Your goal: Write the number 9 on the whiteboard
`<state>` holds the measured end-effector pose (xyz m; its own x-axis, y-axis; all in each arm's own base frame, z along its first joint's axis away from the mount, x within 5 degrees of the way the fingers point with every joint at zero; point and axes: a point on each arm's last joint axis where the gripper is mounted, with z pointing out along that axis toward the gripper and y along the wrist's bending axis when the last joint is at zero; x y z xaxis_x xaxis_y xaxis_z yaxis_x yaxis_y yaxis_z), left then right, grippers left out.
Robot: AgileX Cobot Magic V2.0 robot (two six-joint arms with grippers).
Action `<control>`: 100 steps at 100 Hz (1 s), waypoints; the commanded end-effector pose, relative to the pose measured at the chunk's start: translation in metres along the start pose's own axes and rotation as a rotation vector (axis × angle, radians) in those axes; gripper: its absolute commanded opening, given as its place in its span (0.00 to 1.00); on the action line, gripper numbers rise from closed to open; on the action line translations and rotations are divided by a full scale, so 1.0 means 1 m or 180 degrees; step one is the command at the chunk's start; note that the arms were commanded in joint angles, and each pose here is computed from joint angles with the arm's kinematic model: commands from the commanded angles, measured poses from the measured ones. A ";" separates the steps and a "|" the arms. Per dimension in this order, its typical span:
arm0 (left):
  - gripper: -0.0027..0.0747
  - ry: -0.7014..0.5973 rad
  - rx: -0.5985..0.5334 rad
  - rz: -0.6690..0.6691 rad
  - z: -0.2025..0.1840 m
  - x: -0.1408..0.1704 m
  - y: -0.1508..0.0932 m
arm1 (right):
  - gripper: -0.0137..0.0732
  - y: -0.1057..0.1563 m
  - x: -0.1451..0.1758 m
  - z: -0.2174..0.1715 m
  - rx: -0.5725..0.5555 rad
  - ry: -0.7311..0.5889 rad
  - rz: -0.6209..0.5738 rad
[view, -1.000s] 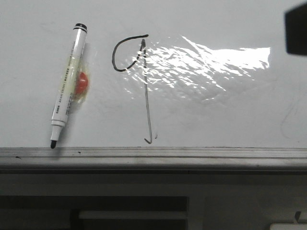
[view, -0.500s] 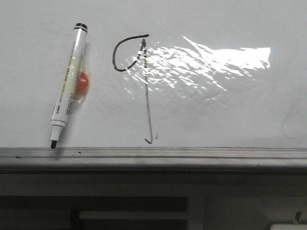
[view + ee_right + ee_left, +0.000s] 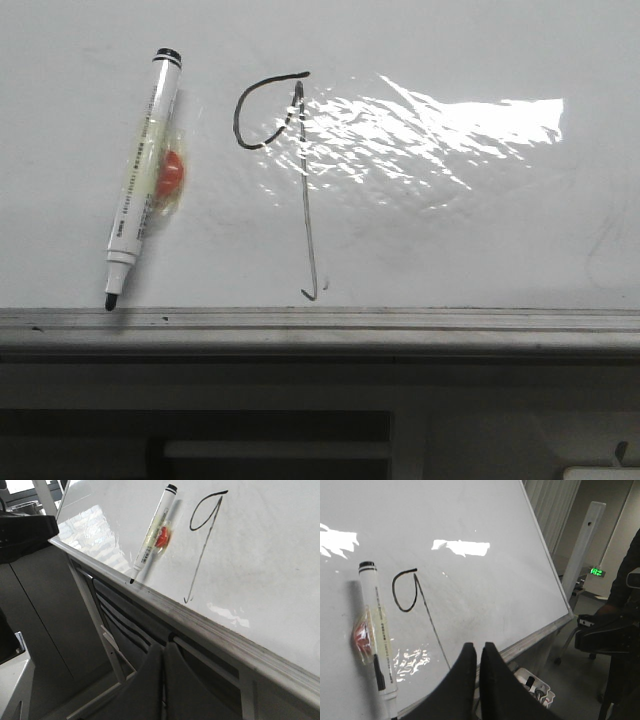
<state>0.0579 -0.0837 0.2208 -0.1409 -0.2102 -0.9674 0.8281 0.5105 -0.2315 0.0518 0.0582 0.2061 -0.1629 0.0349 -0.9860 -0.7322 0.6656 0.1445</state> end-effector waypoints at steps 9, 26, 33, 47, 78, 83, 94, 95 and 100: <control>0.01 0.0078 -0.0388 -0.0340 -0.007 0.007 0.010 | 0.09 0.002 -0.015 0.000 -0.0022 -0.0288 -0.0057; 0.01 -0.0120 -0.0710 -0.0240 -0.019 0.001 0.017 | 0.09 0.002 -0.015 0.000 -0.0022 -0.0288 -0.0057; 0.01 -0.0214 -0.0942 0.0177 -0.024 -0.003 0.021 | 0.09 0.002 -0.015 0.000 -0.0022 -0.0288 -0.0057; 0.01 -0.0282 -0.1504 0.0913 -0.037 -0.008 0.030 | 0.09 0.002 -0.015 0.000 -0.0022 -0.0288 -0.0057; 0.01 -0.0409 -0.2475 0.0839 -0.061 -0.007 0.039 | 0.09 0.002 -0.015 0.000 -0.0022 -0.0288 -0.0057; 0.01 -0.0382 -0.2601 0.0830 -0.063 -0.006 0.040 | 0.09 0.002 -0.015 0.000 -0.0022 -0.0288 -0.0057; 0.01 -0.0270 -0.2806 0.0796 -0.069 0.000 0.040 | 0.09 0.002 -0.015 0.000 -0.0022 -0.0288 -0.0057; 0.01 -0.0246 -0.2826 0.0784 -0.069 0.000 0.041 | 0.09 0.002 -0.015 0.000 -0.0022 -0.0288 -0.0057; 0.01 -0.0166 -0.2871 0.0736 -0.069 0.003 0.042 | 0.09 0.002 -0.015 0.000 -0.0022 -0.0282 -0.0057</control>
<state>0.0558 -0.0066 0.2056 -0.0006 -0.0437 -0.9990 0.1182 0.9920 -0.0435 0.0518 0.0582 0.2061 -0.1629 0.0349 -0.9860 -0.7322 0.6656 0.1445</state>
